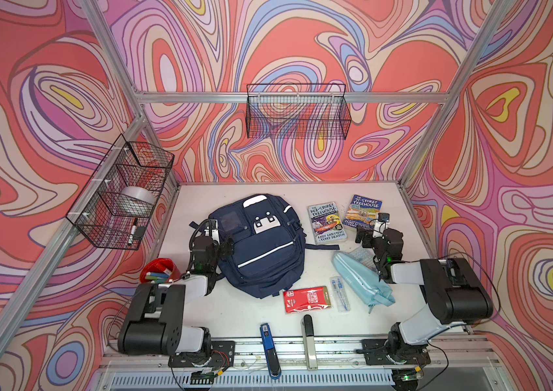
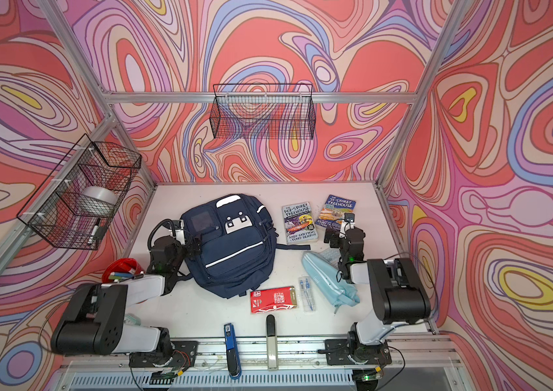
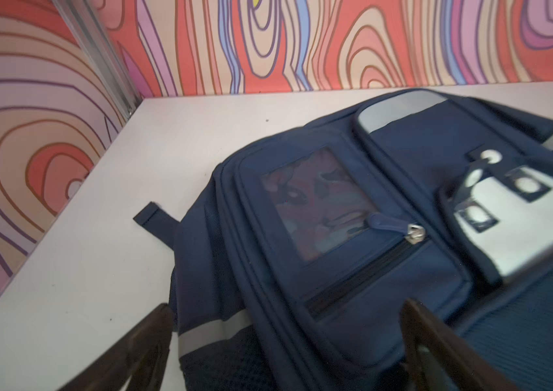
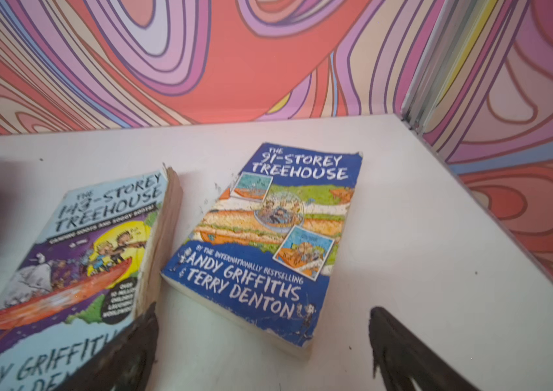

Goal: Pack books, pencil case, and school supplies into a backpack
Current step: Rotate the student bag at the top-center of the table.

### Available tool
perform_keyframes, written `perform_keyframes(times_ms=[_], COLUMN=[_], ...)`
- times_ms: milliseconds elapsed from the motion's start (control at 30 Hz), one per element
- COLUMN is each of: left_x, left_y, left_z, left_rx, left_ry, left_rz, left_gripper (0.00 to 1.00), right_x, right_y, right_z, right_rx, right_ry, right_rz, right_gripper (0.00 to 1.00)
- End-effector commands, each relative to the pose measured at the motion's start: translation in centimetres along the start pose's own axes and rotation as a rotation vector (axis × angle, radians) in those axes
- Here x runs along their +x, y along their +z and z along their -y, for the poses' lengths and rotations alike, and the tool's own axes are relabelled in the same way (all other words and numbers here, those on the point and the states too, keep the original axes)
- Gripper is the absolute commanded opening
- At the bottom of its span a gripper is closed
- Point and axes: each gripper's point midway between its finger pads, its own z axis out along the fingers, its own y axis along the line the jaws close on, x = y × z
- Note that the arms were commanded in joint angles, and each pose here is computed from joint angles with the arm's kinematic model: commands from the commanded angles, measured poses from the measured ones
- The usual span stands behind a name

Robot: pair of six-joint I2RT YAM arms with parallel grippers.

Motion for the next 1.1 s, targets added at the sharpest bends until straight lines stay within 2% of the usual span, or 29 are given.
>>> perform_keyframes(times_ms=[0,67,167,267,400,533,667,833,900,967,1033,1067], left_x=[-3.1,-5.4,-6.1,-4.5,-1.5,1.3,2.8,5.4,6.1,6.2,5.9,5.7], left_y=[-1.6,-2.5,-3.3,-3.8,-3.3,-1.9,-1.3,-0.4,-0.1,0.0,-0.2,-0.3], left_z=[-0.2,0.9,5.0,9.8,15.2,19.3,23.1,24.7,24.2,23.5,23.0,22.8], left_rx=[-0.054,-0.019,0.108,0.193,0.262,0.283,0.333,0.300,0.261,0.239,0.231,0.230], left_ry=[-0.043,-0.158,-0.187,-0.106,0.019,0.113,0.166,0.263,0.283,0.285,0.280,0.276], left_rz=[-0.007,-0.016,-0.098,-0.222,-0.344,-0.452,-0.483,-0.550,-0.573,-0.556,-0.537,-0.536], left_gripper=[1.00,1.00,1.00,1.00,0.99,0.96,0.97,0.97,0.91,0.67,0.56,0.47], right_x=[-4.4,-6.5,-8.3,-9.4,-9.6,-8.7,-7.3,-4.4,-3.4,-2.8,-2.3,-1.6], right_y=[-1.0,-1.5,-1.2,-0.4,0.8,1.8,3.1,5.1,5.8,6.7,7.9,8.5], right_z=[-0.7,-1.4,-3.6,-6.5,-8.7,-11.9,-16.8,-22.6,-24.7,-26.5,-28.1,-28.7], right_rx=[-0.041,-0.086,-0.206,-0.366,-0.471,-0.527,-0.576,-0.650,-0.677,-0.704,-0.729,-0.740], right_ry=[0.021,0.059,0.132,0.229,0.323,0.297,0.213,0.206,0.190,0.184,0.189,0.198], right_rz=[0.019,0.018,-0.054,-0.140,-0.189,-0.251,-0.344,-0.458,-0.494,-0.517,-0.533,-0.552], right_gripper=[0.99,0.98,0.98,0.98,0.98,0.96,0.96,0.91,0.88,0.85,0.82,0.82])
